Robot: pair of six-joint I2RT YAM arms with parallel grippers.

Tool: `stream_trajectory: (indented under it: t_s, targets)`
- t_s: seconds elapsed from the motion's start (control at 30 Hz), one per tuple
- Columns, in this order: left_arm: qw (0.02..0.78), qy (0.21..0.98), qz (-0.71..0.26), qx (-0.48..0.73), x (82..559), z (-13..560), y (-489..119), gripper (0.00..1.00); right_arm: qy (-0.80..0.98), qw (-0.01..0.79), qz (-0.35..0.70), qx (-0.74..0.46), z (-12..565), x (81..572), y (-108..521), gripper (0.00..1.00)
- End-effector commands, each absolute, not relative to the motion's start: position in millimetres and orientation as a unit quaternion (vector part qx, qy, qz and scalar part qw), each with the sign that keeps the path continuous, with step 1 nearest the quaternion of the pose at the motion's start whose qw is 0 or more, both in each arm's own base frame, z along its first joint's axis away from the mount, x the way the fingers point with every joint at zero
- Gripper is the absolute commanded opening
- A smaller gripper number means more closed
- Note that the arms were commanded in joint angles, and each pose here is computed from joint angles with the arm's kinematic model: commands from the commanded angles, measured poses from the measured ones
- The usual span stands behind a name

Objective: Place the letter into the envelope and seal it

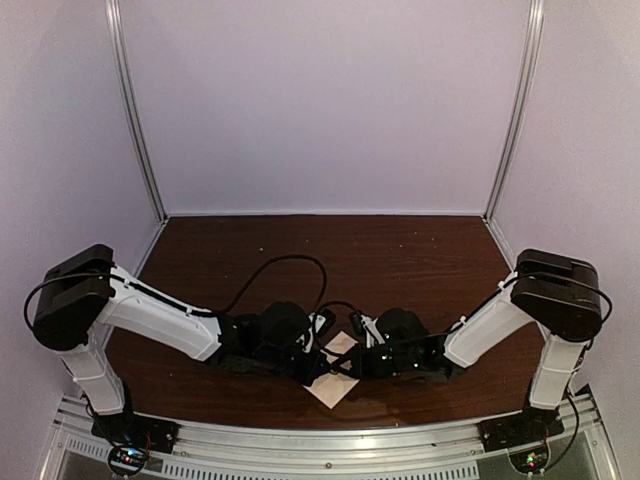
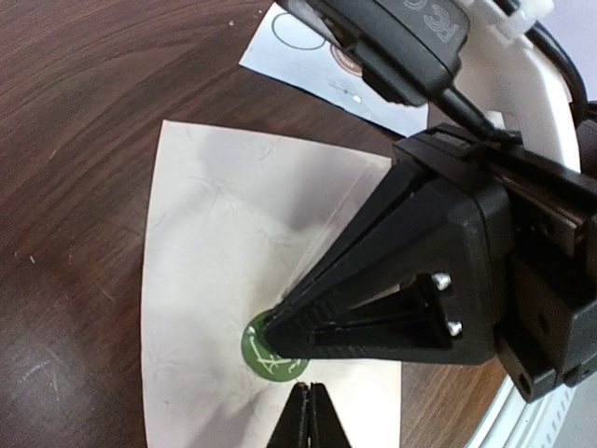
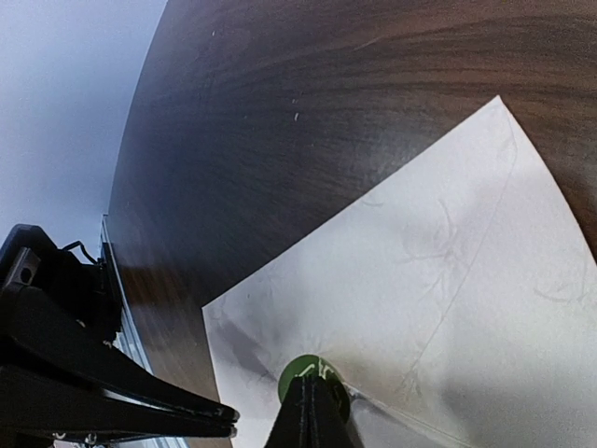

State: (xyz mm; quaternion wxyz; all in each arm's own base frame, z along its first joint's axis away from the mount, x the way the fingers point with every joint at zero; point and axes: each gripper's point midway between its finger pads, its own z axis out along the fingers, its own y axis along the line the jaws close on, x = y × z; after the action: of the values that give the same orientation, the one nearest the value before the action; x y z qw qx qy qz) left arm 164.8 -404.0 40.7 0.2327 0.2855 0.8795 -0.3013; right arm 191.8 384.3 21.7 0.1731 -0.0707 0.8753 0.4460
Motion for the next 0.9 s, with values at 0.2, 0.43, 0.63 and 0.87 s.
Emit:
stream_trajectory:
  t_s: [0.2, 0.43, 0.63, 0.87]
  targets:
    - [0.249, 0.866, -0.335, 0.276, 179.7, 43.7, -428.5, 0.00, 0.907, 0.149, 0.390, -0.055, -13.4, 182.9, 360.7, 0.00]
    - [0.240, 0.880, -0.316, 0.261, 181.8, 23.0, -413.6, 0.00, 0.904, 0.153, 0.395, -0.056, -4.1, 183.2, 361.3, 0.01]
    - [0.232, 0.888, -0.307, 0.251, 184.8, 8.1, -405.6, 0.00, 0.905, 0.154, 0.393, -0.058, -0.4, 182.4, 359.9, 0.03]
    - [0.228, 0.895, -0.292, 0.250, 186.3, -1.3, -400.3, 0.00, 0.905, 0.153, 0.394, -0.058, 1.6, 180.6, 357.4, 0.03]
